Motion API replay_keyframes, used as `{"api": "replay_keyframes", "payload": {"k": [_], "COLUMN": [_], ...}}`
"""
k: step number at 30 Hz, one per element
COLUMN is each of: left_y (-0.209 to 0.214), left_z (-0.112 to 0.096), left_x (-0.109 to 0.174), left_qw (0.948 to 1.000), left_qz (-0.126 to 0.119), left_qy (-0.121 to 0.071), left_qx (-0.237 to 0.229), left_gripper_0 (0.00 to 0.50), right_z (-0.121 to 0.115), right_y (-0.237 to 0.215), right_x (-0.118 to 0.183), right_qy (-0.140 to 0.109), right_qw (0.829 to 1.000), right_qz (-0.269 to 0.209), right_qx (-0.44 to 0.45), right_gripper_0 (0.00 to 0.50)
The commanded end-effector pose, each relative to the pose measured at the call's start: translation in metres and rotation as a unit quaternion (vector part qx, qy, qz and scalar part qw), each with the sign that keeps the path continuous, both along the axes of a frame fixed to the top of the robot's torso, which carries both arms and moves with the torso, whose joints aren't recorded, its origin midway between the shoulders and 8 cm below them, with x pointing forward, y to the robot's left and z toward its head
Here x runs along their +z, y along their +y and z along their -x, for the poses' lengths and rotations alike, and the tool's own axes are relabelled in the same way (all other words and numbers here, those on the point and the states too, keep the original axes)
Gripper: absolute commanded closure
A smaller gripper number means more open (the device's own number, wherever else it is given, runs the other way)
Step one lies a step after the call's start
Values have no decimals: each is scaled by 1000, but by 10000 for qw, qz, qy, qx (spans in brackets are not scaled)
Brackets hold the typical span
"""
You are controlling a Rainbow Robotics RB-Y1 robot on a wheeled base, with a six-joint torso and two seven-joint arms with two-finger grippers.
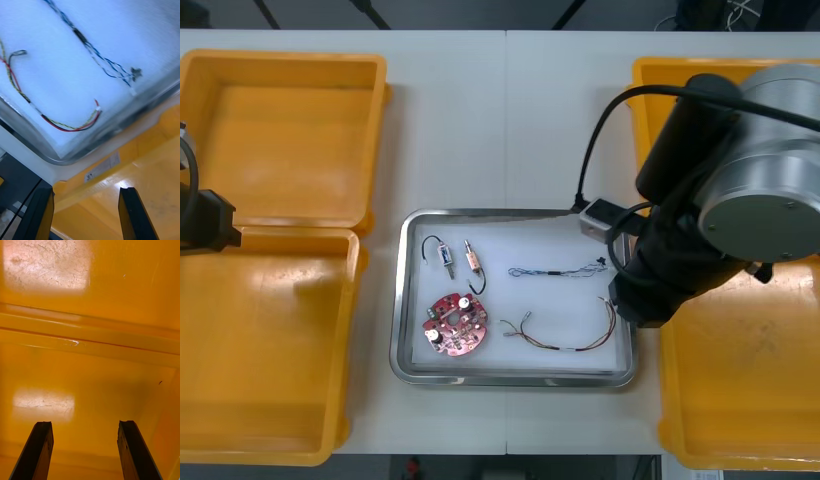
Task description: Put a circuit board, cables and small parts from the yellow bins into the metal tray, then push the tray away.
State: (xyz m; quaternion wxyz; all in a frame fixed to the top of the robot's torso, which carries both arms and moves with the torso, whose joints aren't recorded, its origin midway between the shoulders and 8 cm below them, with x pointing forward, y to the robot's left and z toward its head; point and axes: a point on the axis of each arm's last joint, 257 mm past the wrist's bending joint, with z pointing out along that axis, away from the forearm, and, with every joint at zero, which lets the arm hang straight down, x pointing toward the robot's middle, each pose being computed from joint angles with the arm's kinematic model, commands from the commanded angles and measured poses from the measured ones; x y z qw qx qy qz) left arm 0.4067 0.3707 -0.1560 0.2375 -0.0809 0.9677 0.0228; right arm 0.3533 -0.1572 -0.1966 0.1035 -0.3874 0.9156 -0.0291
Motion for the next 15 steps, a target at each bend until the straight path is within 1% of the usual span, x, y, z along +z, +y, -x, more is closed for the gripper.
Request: {"api": "replay_keyframes", "payload": {"k": [1, 2, 4, 9, 10, 11, 15], "left_y": [16, 16, 15, 19, 20, 21, 25], "left_z": [0, 0, 1, 4, 4, 4, 4], "left_x": [1, 0, -1, -5, -5, -6, -7], "left_qw": [9996, 9996, 9996, 9995, 9995, 9995, 9992], "left_qz": [-181, -183, -186, -250, -265, -293, -357], "left_qy": [-213, -215, -204, -153, -154, -145, -145], "left_qx": [32, 3, -32, -66, -58, -57, -67], "left_gripper_0": [0, 0, 0, 0, 0, 0, 0], "right_z": [-1, -1, -2, 2, 2, 4, 9], "right_y": [47, 56, 66, 90, 93, 100, 113], "right_x": [-5, -11, -16, -36, -37, -41, -47], "right_qy": [-146, -162, -188, -80, -95, -144, -219], "right_qw": [9954, 9920, 9877, 9707, 9687, 9611, 9450], "right_qz": [257, 374, 481, 690, 706, 745, 813], "right_qx": [916, 1197, 1474, 2302, 2379, 2655, 3159], "right_gripper_0": [0, 0, 0, 0, 0, 0, 0]}}
